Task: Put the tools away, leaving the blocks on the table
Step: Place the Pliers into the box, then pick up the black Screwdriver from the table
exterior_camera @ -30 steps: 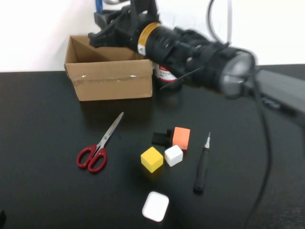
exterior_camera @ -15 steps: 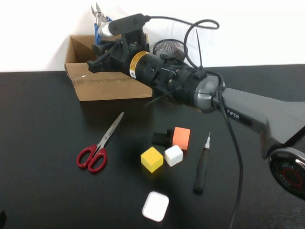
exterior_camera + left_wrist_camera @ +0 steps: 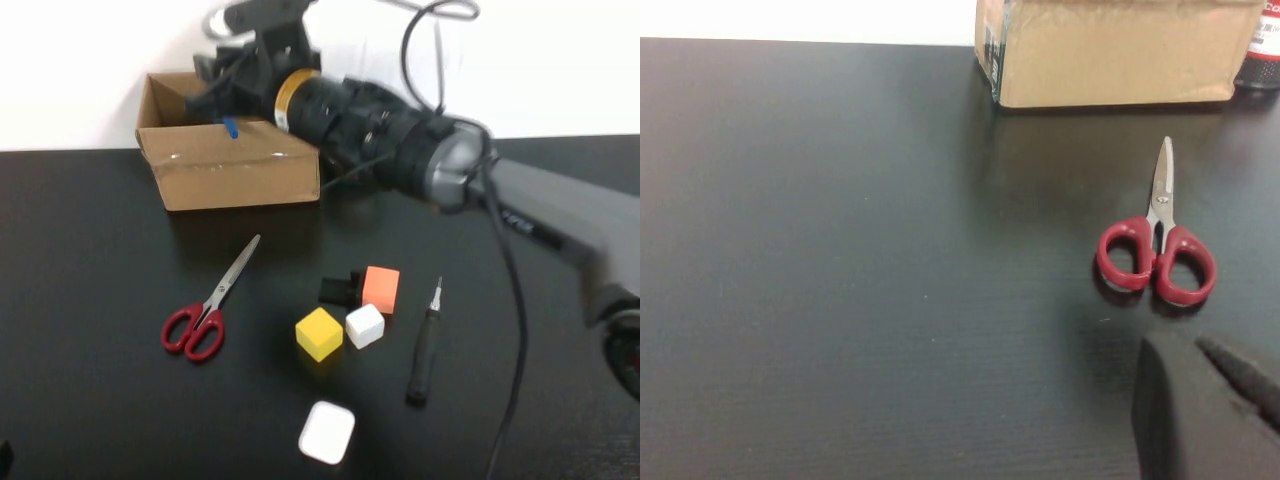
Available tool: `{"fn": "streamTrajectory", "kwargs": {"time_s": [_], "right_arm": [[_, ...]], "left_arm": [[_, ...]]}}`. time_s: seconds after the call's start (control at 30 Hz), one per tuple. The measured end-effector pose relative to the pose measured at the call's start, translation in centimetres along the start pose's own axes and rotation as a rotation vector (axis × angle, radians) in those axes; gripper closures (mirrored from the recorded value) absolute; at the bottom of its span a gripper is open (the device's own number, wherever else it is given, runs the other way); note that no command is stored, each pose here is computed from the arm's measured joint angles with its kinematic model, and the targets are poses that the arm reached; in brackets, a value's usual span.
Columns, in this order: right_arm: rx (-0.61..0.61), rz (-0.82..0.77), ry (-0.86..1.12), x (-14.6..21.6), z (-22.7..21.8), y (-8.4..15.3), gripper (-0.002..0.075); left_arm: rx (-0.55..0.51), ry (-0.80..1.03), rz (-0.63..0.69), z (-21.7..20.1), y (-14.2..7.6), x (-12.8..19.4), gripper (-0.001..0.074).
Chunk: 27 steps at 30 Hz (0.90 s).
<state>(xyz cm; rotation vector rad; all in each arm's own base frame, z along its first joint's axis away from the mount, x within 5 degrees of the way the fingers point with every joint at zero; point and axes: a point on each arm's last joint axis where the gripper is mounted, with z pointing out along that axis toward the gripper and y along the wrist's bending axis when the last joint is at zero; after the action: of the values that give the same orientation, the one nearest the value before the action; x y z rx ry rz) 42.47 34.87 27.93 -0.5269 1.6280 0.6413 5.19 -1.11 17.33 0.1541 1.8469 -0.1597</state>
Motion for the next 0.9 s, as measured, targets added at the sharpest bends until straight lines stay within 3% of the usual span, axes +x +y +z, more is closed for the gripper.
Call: {"fn": "streamTrajectory", "kwargs": {"time_s": [0.27, 0.47, 0.63, 0.9], "right_arm": [[0.269, -0.028, 0.193, -6.4, -5.4, -1.2, 0.0552], [0.403, -0.195, 0.483, -7.1, -8.8, -2.2, 0.0552], [0.373, -0.17, 0.695, -5.0, -9.7, -2.0, 0.0552], [0.127, -0.014, 0.773, -1.1, -8.7, 0.1, 0.0552]], "left_arm": [[0.0, 0.0, 0.0, 0.0, 0.0, 0.0, 0.0738], [0.0, 0.0, 0.0, 0.0, 0.0, 0.0, 0.0738], [0.0, 0.0, 0.0, 0.0, 0.0, 0.0, 0.0738], [0.0, 0.0, 0.0, 0.0, 0.0, 0.0, 0.0739]]}}
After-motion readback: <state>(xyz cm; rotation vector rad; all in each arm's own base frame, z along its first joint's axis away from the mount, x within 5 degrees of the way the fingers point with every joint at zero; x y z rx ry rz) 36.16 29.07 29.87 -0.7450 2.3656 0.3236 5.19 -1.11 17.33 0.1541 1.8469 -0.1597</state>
